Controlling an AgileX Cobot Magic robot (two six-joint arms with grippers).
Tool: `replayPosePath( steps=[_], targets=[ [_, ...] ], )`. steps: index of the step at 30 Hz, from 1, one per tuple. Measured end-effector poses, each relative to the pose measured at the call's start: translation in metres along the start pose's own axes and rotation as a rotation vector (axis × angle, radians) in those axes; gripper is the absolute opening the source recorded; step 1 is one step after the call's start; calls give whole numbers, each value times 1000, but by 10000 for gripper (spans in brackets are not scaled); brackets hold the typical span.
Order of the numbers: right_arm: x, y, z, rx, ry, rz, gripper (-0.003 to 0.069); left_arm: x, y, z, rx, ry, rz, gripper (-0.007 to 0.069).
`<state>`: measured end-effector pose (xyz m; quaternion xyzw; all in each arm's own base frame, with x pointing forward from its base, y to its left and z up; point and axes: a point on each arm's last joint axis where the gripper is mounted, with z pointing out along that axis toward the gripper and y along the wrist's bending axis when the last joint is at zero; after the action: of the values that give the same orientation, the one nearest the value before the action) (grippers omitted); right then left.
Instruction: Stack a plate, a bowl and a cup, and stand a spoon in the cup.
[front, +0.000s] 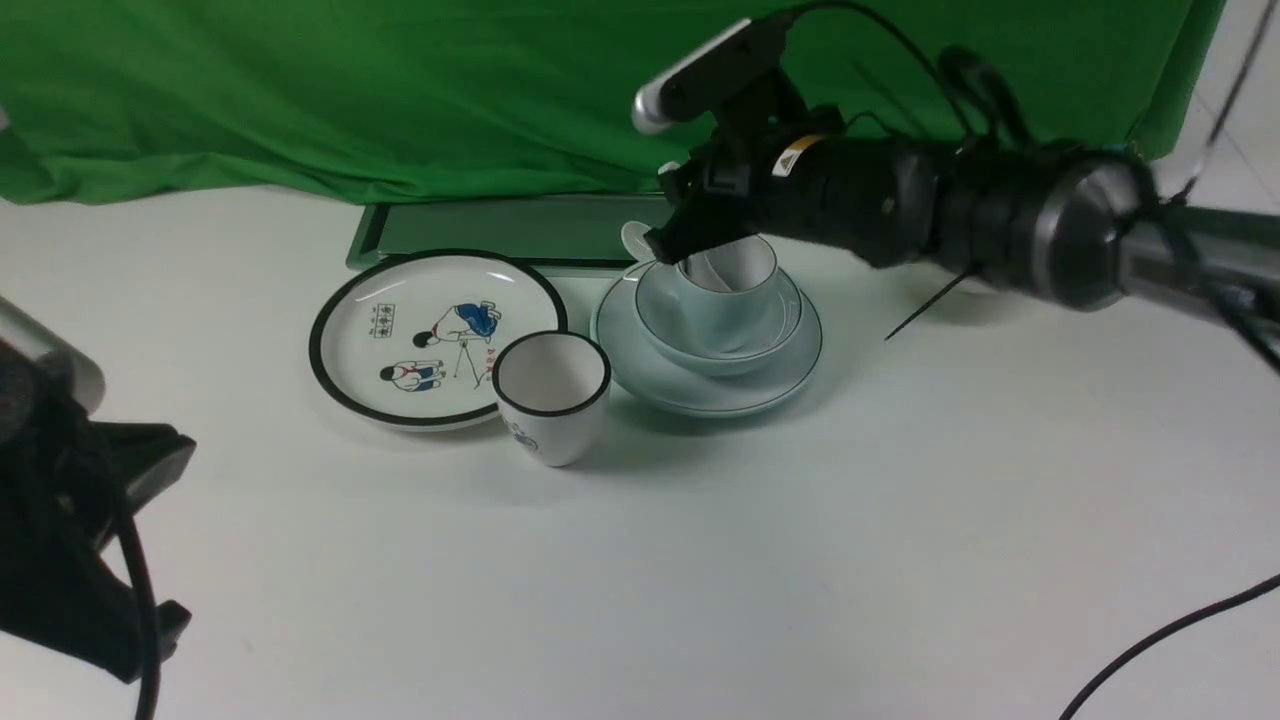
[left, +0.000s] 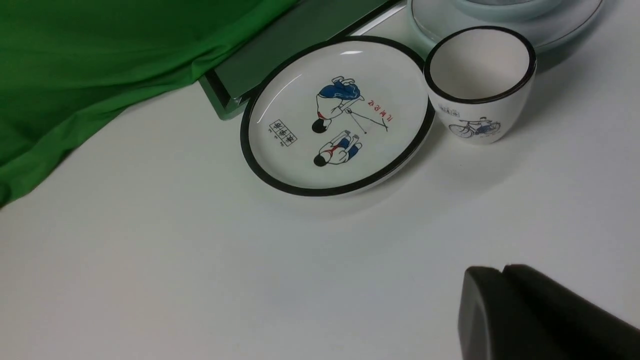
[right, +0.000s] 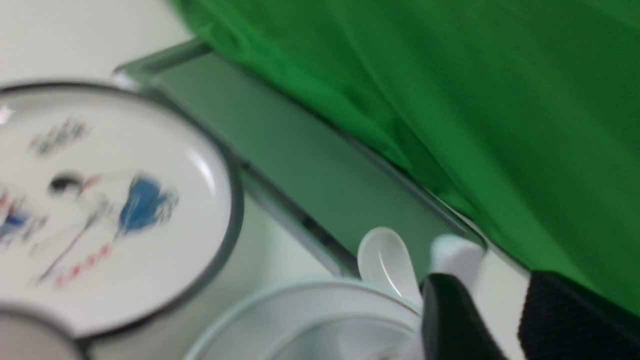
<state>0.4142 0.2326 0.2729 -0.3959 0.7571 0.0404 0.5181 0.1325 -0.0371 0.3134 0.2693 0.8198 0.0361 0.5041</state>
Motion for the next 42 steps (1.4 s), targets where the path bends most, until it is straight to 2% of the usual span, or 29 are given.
replayPosePath(
  steps=[1,2,3,5,6,8,10,11,15,21,22,26,29,34,37,42],
  targets=[
    [-9,-6,-20,-20,22,-27,183,0,0,0,0,0,0,-36],
    [-8,-6,-20,-28,36,-31,183,0,0,0,0,0,0,-36],
    [-24,-18,-59,-46,59,-31,116,0,0,0,0,-1,0,-36],
    [-41,-29,-100,-37,46,-14,59,0,0,0,-1,-3,0,-36],
    [-57,-40,-149,-14,22,-4,26,0,0,0,-1,-3,0,-36],
    [-74,-48,-212,33,-42,2,14,0,0,0,-1,-4,0,-35],
    [-80,-48,-251,62,-91,1,13,0,0,0,-2,-6,0,-34],
    [-82,-44,-288,90,-146,-6,13,-1,0,0,-2,-7,0,-33],
    [-55,-21,-333,94,-163,-14,13,0,0,0,-2,-6,0,-31],
    [21,22,-355,52,-80,0,13,1,0,0,0,-3,0,-31],
    [24,23,-353,46,-69,2,13,1,0,0,0,-3,0,-31],
    [82,52,-350,4,16,130,15,1,0,0,0,-3,0,-31],
    [117,69,-341,-31,98,175,20,1,0,0,0,-3,0,-31],
    [151,84,-328,-69,203,192,34,1,0,0,0,-3,1,-31],
    [156,86,-326,-79,232,190,41,1,0,0,0,-3,1,-31],
    [153,80,-326,-8,178,150,37,1,0,0,0,-3,1,-31]
  ],
)
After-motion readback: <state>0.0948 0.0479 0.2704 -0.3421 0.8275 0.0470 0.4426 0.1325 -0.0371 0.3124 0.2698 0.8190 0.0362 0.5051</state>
